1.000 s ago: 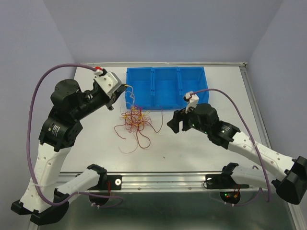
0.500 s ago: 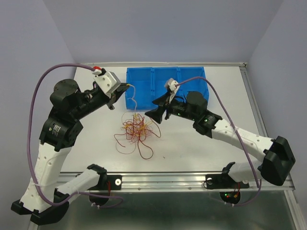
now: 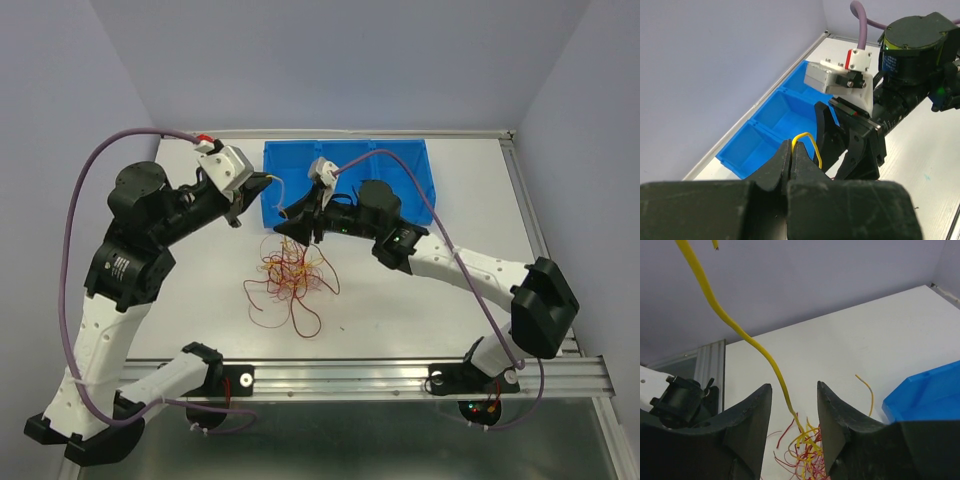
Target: Untangle the cables
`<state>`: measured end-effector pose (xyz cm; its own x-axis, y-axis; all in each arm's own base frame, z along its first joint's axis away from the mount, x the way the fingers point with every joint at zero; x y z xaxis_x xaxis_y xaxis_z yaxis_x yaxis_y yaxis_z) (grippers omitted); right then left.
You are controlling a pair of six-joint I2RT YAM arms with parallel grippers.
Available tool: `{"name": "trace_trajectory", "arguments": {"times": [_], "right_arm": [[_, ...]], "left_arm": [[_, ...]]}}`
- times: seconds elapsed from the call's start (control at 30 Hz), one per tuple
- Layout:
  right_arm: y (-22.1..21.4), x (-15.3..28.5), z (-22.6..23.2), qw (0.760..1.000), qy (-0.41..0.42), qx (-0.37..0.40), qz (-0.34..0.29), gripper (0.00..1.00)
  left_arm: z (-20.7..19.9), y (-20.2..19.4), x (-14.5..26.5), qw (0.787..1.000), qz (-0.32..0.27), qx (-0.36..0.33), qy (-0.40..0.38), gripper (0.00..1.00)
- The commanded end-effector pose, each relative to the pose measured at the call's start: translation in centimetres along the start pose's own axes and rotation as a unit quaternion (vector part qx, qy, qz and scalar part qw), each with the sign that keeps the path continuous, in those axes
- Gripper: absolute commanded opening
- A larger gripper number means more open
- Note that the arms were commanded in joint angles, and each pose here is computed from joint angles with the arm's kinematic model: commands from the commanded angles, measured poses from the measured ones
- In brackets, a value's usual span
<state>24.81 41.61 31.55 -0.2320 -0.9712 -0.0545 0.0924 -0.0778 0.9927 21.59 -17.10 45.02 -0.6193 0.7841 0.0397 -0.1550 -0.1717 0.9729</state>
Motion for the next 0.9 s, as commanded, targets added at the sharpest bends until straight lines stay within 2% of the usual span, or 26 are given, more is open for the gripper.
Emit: {"name": "trace_trajectory", "arguments": {"times": [0.0, 0.03, 0.13, 0.17, 0.23, 0.27, 0.33, 0.47, 0.5, 0.53, 0.6, 0.87], "right_arm": [[2.3, -1.3, 0.8, 0.999, 0.022, 0.026, -0.04, 0.45], [1.8, -1.4, 0.8, 0.999, 0.021, 0.023, -0.037, 0.4], [0.0, -1.8, 0.5, 0.999, 0.023, 0.008, -0.032, 0.35], [-0.8, -2.0, 0.5, 0.999, 0.027, 0.003, -0.028, 0.34], [-2.3, -2.6, 0.6, 0.999, 0.034, -0.009, -0.017, 0.27], [-3.0, -2.9, 0.8, 0.999, 0.035, -0.014, -0.012, 0.26], [-5.3, -3.1, 0.5, 0.999, 0.025, -0.027, 0.009, 0.21], [-9.5, -1.8, 0.1, 0.998, 0.003, -0.053, 0.032, 0.22], [-9.4, -1.6, 0.2, 0.999, 0.002, -0.051, 0.018, 0.24], [-11.1, -0.7, 0.3, 0.998, -0.006, -0.064, 0.029, 0.25], [-11.3, -0.1, 0.1, 0.997, -0.016, -0.067, 0.02, 0.27], [-19.0, 3.8, -0.8, 0.987, -0.087, -0.112, 0.077, 0.27]], "left_arm": [[0.6, 3.8, 0.2, 0.999, -0.052, -0.011, 0.009, 0.0], [0.6, 4.3, 0.3, 0.998, -0.058, -0.006, 0.009, 0.0], [1.2, 7.8, 0.8, 0.996, -0.088, 0.001, 0.019, 0.0], [1.4, 10.4, 1.8, 0.993, -0.113, -0.005, 0.026, 0.0], [2.1, 12.0, 1.4, 0.992, -0.12, 0.005, 0.032, 0.0], [2.1, 14.4, 2.5, 0.988, -0.147, 0.007, 0.036, 0.0], [2.9, 15.8, 2.3, 0.986, -0.159, 0.015, 0.051, 0.0], [4.6, 21.7, 5.5, 0.965, -0.236, 0.006, 0.111, 0.0], [5.2, 22.3, 5.4, 0.963, -0.241, 0.008, 0.123, 0.0], [5.8, 24.1, 7.2, 0.951, -0.268, 0.005, 0.152, 0.0], [7.1, 24.9, 7.6, 0.942, -0.279, 0.01, 0.185, 0.0], [9.0, 25.8, 10.5, 0.908, -0.324, 0.006, 0.267, 0.0]]}}
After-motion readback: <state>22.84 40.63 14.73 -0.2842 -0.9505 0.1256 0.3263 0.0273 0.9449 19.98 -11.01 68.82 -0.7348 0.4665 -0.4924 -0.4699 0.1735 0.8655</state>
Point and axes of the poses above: each gripper's point midway between its finger pads, its own x axis back along the fingers, its own z axis along the line the jaws close on, y = z × x, the point moved 1 cm from there along x, back along the fingers, and after that the axes turned 2 degrees about x, right-handed, at the moved point
